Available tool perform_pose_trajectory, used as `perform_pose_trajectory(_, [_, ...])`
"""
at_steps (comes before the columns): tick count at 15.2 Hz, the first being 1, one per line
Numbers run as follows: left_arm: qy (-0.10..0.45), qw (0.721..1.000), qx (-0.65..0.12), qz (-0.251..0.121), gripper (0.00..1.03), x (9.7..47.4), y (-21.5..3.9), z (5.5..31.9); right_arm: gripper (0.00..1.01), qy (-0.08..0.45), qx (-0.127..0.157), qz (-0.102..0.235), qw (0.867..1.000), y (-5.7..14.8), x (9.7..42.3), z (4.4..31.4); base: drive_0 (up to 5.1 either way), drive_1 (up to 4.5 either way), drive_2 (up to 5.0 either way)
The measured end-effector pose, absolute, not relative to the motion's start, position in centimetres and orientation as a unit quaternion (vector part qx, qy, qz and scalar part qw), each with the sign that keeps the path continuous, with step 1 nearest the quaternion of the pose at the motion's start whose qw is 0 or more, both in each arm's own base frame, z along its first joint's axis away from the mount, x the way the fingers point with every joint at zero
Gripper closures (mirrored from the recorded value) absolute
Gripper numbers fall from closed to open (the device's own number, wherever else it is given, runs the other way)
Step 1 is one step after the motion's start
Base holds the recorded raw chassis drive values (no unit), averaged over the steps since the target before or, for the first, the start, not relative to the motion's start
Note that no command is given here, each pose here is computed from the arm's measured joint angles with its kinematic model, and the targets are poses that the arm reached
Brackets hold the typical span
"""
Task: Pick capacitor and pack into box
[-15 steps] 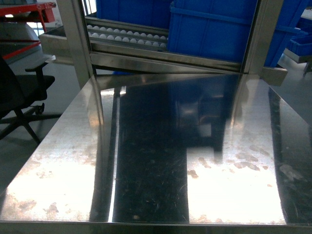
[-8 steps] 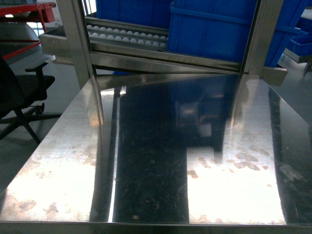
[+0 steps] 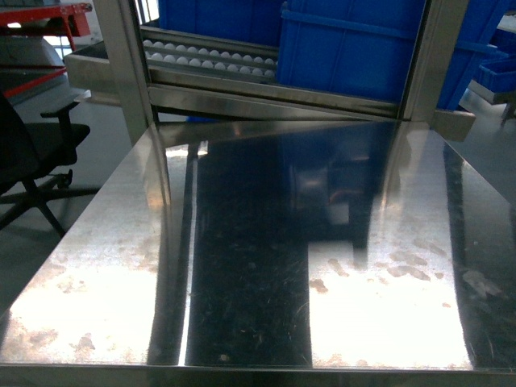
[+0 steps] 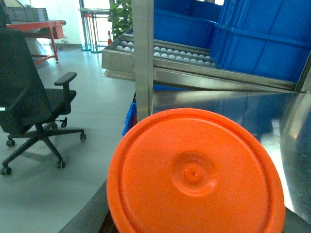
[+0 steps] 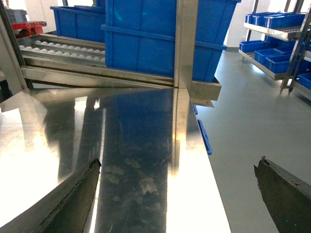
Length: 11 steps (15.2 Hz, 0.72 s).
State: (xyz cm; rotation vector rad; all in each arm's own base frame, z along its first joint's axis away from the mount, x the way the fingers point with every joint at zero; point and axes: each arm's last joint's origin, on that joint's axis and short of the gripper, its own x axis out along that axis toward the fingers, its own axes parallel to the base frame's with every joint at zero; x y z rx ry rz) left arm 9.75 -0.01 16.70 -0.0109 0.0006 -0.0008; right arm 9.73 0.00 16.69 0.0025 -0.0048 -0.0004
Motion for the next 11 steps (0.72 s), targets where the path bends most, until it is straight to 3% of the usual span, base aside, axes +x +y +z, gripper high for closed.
perform_pose_trajectory(11, [0.002, 1.0, -0.005, -0.001, 0.59, 9.75, -0.01, 16.67, 0.03, 0.0, 0.001, 0.0, 1.0, 0.0, 9.73, 16.65, 0.0, 0.0, 0.0])
